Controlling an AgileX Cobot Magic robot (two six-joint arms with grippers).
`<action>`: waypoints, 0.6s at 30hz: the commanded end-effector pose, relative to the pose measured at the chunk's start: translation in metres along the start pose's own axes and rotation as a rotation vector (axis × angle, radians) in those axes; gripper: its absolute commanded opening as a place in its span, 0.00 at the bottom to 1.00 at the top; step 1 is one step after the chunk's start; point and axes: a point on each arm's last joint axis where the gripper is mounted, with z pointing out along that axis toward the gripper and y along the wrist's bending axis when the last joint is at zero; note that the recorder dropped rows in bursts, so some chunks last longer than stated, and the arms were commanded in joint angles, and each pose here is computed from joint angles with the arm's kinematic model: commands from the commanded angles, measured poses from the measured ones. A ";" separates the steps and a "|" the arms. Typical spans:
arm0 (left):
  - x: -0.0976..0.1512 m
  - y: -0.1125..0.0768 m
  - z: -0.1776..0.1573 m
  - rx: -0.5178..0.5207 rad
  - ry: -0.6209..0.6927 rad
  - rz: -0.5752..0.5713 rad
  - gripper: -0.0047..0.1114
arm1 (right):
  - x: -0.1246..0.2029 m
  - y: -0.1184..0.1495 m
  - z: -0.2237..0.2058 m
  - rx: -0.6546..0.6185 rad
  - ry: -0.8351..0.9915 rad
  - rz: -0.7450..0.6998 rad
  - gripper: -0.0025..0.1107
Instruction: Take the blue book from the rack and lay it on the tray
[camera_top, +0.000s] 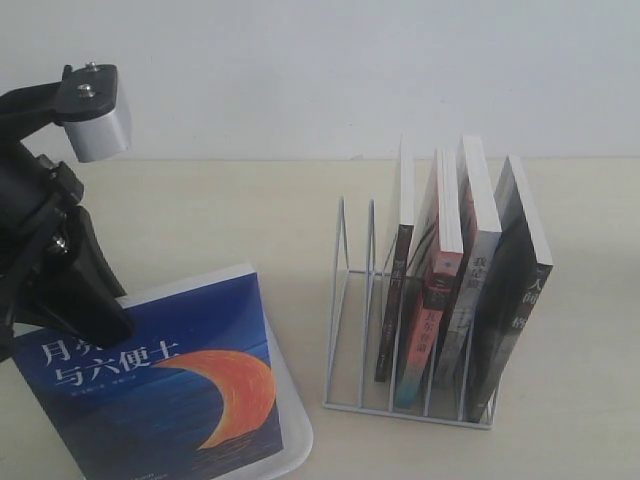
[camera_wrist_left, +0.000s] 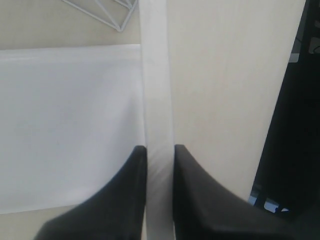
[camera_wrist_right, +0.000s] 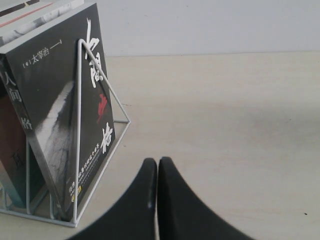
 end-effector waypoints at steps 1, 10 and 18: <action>-0.002 -0.001 0.000 0.009 -0.027 -0.004 0.08 | -0.001 0.000 0.000 0.003 -0.011 -0.002 0.02; -0.001 0.000 0.000 0.002 -0.017 0.000 0.08 | -0.001 0.000 0.000 0.003 -0.011 -0.002 0.02; -0.001 0.000 0.000 -0.001 -0.014 0.002 0.08 | -0.001 0.000 0.000 0.003 -0.011 -0.002 0.02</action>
